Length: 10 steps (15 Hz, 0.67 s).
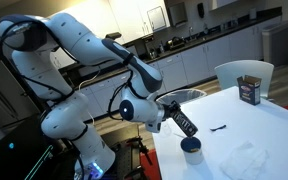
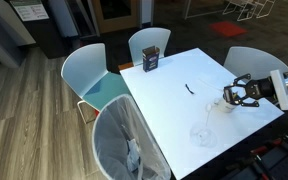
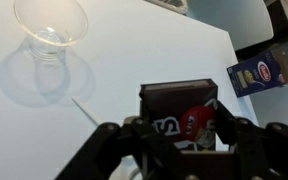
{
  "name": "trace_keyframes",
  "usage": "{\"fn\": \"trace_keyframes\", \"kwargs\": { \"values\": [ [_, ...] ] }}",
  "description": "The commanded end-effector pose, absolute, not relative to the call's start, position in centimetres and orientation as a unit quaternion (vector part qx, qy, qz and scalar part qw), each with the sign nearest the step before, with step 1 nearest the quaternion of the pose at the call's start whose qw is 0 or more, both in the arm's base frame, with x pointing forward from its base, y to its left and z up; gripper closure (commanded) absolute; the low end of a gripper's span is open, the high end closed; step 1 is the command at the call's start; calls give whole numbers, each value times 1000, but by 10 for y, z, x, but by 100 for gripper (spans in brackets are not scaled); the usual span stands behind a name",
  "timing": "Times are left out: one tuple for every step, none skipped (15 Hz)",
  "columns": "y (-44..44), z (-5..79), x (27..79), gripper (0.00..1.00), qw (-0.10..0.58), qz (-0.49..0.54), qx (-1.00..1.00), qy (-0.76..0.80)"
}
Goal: Put some of the of the object from the box in the cup and put back the box on the table
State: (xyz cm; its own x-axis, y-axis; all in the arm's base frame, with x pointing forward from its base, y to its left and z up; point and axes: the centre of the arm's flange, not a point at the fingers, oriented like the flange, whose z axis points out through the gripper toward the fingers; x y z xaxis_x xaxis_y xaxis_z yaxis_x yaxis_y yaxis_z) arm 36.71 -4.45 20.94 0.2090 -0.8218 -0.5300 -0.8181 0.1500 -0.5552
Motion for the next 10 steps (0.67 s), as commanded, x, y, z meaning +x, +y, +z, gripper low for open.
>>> {"fn": "trace_keyframes", "kwargs": {
  "values": [
    [-43,221,356,63,432,13,-639,636],
    [-44,220,354,63,432,13,-637,638],
    [-45,219,352,63,432,16,-632,642],
    [-46,218,350,63,433,16,-630,645],
    [-47,217,349,63,433,17,-628,646],
    [-48,215,349,63,435,18,-625,648],
    [-50,214,348,63,438,21,-622,648],
    [-53,212,347,63,444,23,-616,650],
    [-56,211,347,63,448,24,-612,652],
    [-59,211,346,63,454,27,-607,652]
  ]
}}
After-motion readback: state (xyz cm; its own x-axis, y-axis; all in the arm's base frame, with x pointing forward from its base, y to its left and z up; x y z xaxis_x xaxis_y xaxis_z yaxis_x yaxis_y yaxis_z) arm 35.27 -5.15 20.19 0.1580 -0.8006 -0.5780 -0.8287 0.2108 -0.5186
